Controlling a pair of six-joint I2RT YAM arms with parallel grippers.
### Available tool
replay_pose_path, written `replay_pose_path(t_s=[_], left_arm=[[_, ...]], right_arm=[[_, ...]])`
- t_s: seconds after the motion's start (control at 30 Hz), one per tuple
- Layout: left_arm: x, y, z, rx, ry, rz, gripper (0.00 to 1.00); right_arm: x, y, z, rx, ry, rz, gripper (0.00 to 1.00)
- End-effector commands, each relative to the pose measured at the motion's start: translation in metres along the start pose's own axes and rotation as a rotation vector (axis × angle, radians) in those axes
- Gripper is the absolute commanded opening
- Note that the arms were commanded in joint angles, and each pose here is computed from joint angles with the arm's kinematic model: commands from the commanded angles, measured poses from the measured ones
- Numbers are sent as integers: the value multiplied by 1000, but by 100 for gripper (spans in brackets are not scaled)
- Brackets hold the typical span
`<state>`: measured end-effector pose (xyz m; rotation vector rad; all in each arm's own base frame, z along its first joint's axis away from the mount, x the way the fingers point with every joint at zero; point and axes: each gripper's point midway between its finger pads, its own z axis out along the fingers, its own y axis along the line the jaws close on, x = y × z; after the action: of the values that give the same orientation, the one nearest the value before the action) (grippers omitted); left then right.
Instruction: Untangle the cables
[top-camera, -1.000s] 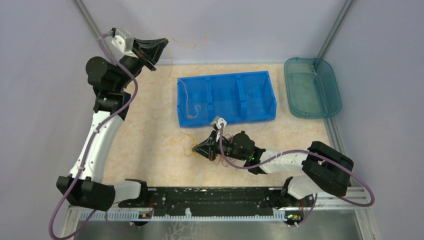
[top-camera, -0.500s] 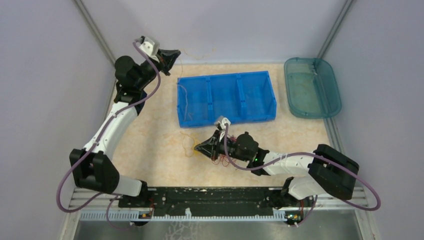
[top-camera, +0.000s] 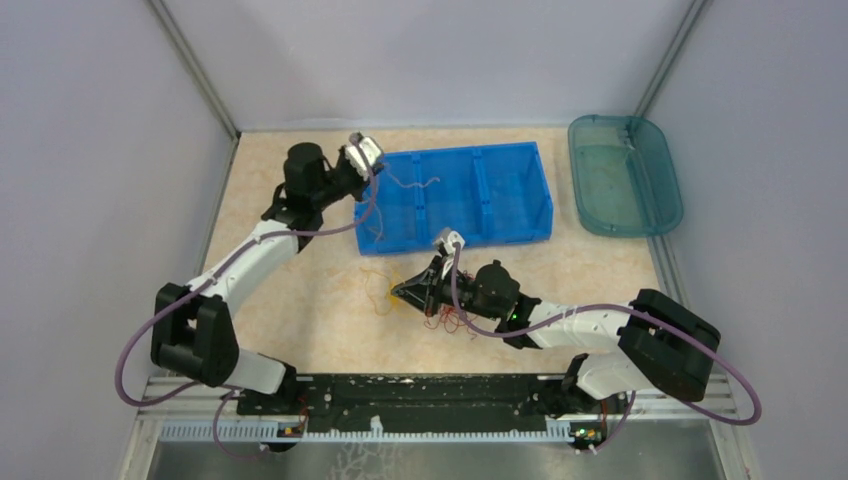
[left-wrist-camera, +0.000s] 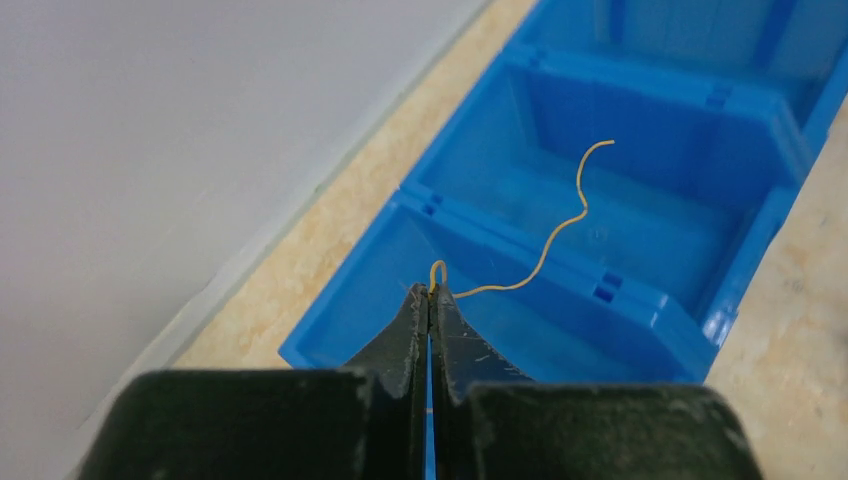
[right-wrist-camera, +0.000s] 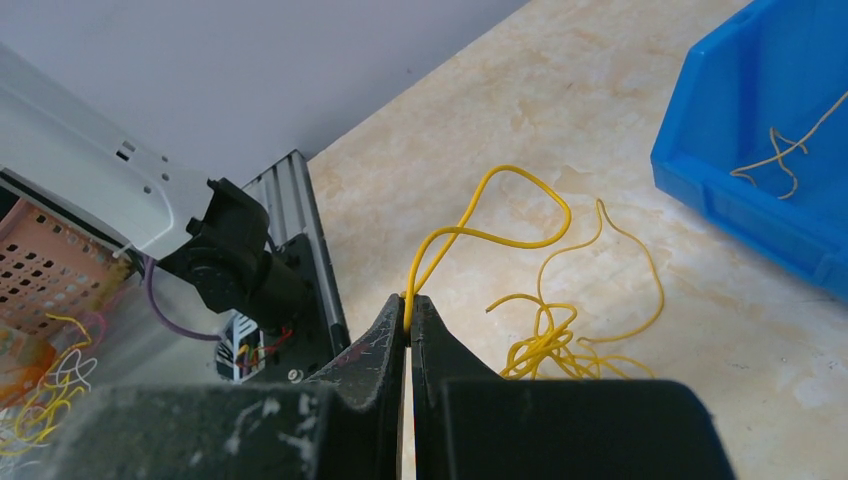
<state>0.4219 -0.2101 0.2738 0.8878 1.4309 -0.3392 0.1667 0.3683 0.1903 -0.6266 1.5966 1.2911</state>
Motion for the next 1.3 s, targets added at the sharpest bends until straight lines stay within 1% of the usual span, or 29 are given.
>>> replay_pose_path(t_s=[0.0, 0.1, 0.23, 0.33, 0.47, 0.57, 0.67, 0.8, 0.9, 1.0, 1.1, 1.2, 1.27], left_arm=[[51, -7, -6, -16, 258, 221, 0], [74, -10, -3, -15, 358, 224, 0], [88, -10, 1, -44, 416, 259, 0], [93, 5, 5, -125, 451, 295, 0], [82, 38, 11, -296, 446, 306, 0], [75, 56, 12, -372, 446, 335, 0], [71, 54, 10, -363, 436, 334, 0], [73, 35, 14, -279, 416, 306, 0], [78, 19, 23, -224, 417, 252, 0], [77, 5, 39, -185, 399, 133, 0], [66, 0, 60, -164, 378, 18, 0], [62, -8, 80, -141, 376, -53, 0], [68, -15, 89, -132, 384, -98, 0]], right_arm=[[-24, 10, 2, -43, -69, -11, 0], [-25, 9, 2, -45, -73, -5, 0], [-25, 10, 2, -47, -73, 0, 0], [-25, 10, 2, -46, -73, 1, 0], [-25, 10, 0, -43, -73, 7, 0], [-24, 10, 0, -46, -71, 12, 0], [-23, 11, 0, -50, -72, 17, 0], [-22, 12, 1, -59, -72, 27, 0], [-23, 12, 0, -59, -77, 26, 0], [-24, 11, -1, -48, -78, 24, 0], [-24, 9, -2, -41, -77, 20, 0], [-24, 9, -2, -36, -77, 20, 0], [-24, 8, -2, -33, -79, 19, 0]])
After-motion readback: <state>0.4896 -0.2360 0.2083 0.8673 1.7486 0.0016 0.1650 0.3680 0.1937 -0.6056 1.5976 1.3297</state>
